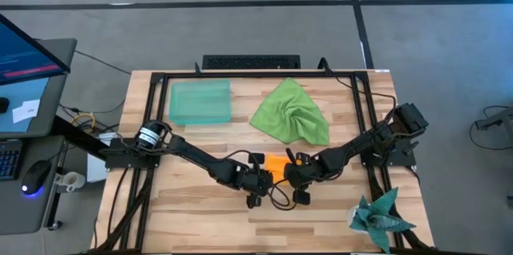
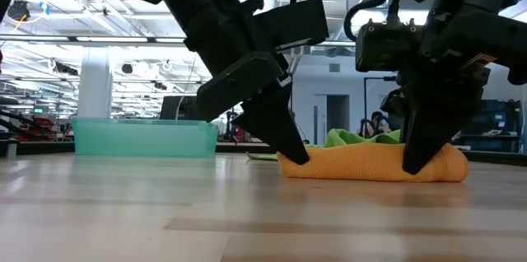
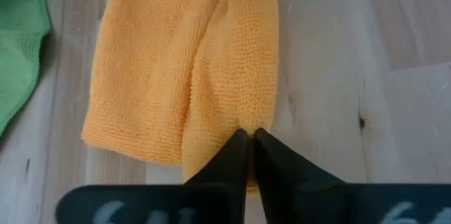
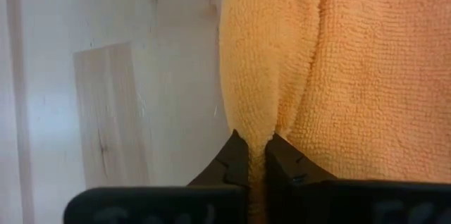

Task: Roll microfiber towels into tight, uniform cylinder then place into a basket
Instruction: Roll the yellow towel

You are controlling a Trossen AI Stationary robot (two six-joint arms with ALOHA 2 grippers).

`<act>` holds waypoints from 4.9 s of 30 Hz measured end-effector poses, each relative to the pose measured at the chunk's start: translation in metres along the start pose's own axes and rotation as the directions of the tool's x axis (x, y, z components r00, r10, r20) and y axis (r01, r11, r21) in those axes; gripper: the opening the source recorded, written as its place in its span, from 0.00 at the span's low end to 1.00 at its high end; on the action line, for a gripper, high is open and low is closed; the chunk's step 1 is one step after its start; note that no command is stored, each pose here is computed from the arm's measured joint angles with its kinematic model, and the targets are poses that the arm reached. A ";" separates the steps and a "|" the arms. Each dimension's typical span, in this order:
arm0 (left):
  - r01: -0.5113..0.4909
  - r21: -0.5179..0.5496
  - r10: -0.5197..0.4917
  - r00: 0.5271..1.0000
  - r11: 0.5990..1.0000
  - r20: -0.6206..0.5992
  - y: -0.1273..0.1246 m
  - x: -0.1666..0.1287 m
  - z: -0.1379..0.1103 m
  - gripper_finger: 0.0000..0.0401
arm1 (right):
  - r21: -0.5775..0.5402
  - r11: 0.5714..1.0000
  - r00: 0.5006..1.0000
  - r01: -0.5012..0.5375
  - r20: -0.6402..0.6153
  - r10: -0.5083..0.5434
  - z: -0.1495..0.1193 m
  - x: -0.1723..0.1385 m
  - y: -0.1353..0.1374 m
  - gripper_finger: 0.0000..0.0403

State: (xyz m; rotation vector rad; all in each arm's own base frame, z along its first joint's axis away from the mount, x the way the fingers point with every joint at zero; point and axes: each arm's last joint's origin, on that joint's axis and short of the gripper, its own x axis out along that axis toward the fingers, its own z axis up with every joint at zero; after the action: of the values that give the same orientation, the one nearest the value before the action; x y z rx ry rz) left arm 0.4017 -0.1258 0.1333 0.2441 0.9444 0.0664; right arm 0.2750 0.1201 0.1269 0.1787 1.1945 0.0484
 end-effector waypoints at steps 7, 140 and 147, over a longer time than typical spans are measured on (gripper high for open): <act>0.003 0.002 -0.003 1.000 1.000 -0.004 0.000 0.000 0.000 0.28 | 0.000 1.000 1.000 0.000 -0.001 0.000 0.000 0.000 0.000 0.09; 0.292 0.047 -0.295 0.936 0.955 0.192 -0.008 0.002 0.012 0.00 | 0.307 0.846 0.858 -0.437 -0.141 0.494 0.019 0.019 -0.033 0.09; 0.309 0.040 -0.311 0.933 0.950 0.182 -0.014 0.005 0.009 0.00 | 0.305 0.845 0.858 -0.438 -0.139 0.495 0.019 0.019 -0.033 0.11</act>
State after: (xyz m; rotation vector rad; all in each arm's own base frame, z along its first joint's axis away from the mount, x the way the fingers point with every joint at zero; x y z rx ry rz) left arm 0.4117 -0.1407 0.1310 0.1066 0.7868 -0.2495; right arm 0.2978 0.0884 0.1105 0.7195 1.3464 0.3495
